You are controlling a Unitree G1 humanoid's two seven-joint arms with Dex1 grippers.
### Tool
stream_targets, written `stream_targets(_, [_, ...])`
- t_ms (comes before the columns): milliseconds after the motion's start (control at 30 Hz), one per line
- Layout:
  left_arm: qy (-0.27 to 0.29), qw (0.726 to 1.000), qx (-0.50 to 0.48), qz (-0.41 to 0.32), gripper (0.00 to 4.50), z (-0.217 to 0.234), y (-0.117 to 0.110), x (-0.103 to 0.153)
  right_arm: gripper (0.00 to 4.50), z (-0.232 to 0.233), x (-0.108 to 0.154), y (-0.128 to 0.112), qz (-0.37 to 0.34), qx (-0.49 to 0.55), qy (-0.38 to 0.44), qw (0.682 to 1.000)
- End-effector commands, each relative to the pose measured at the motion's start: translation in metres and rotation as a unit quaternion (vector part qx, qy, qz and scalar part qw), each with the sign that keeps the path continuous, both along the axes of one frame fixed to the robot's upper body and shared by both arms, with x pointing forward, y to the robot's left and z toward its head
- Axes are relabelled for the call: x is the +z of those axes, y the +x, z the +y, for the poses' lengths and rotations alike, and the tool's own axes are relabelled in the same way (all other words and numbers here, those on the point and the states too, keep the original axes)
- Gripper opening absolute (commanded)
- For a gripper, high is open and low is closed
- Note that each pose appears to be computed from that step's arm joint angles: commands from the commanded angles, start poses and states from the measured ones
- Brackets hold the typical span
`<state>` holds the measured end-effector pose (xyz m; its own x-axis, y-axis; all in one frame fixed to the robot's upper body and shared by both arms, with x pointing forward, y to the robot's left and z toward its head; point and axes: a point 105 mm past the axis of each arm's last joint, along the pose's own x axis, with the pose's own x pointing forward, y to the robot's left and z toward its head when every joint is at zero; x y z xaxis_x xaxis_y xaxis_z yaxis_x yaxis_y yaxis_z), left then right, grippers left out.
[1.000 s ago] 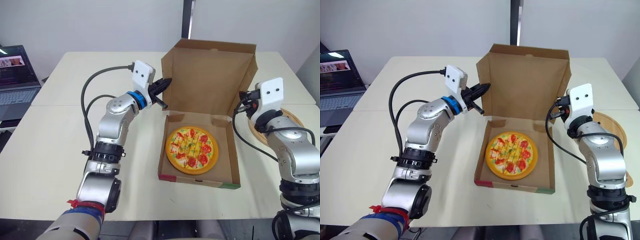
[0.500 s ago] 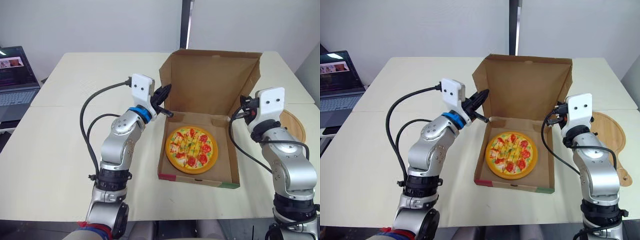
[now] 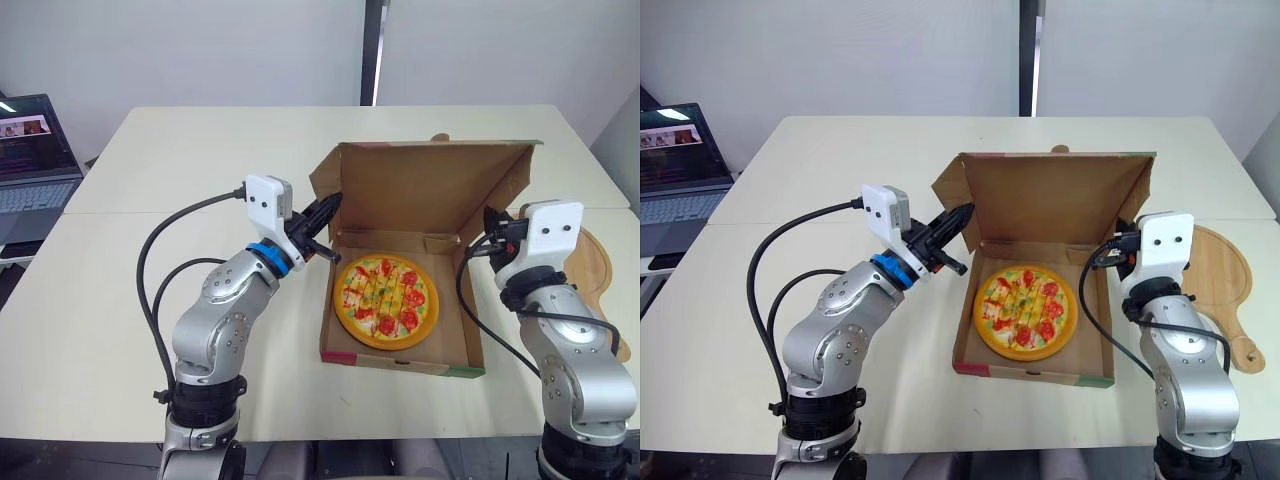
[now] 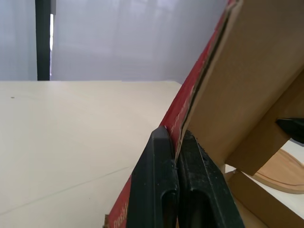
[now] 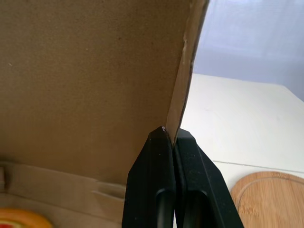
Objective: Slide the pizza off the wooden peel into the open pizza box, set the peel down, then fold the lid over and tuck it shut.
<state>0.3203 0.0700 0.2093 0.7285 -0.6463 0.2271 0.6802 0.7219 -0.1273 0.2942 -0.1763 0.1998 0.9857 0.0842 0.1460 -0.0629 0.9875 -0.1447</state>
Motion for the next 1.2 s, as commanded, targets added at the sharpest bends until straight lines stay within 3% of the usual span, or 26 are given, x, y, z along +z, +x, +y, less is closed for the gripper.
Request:
stream_targets(33, [-0.013,0.999,-0.044,-0.005,0.00,-0.011,-0.013,0.006,0.04,0.017,0.014,-0.012,-0.033,0.030,-0.002,0.999])
stream_targets(200, [-0.041,0.997,-0.066,0.024,0.00,-0.010,-0.016,0.004,0.04,0.025,0.009,-0.019,-0.029,0.046,0.000,0.999])
stream_targets(400, [-0.036,0.995,-0.092,0.033,0.00,-0.009,-0.024,0.000,0.04,0.030,0.006,-0.023,-0.028,0.053,0.005,0.998])
stream_targets(733, [-0.052,0.990,-0.123,0.037,0.00,-0.017,-0.027,0.011,0.04,0.029,0.018,-0.023,-0.045,0.061,0.001,0.997])
stream_targets(1033, [0.001,0.994,-0.108,0.036,0.00,-0.017,-0.011,0.016,0.04,0.026,0.015,-0.019,-0.039,0.058,-0.007,0.998])
stream_targets(1200, [-0.016,0.991,-0.125,0.053,0.00,-0.023,-0.013,0.016,0.04,0.029,0.014,-0.018,-0.037,0.057,-0.005,0.998])
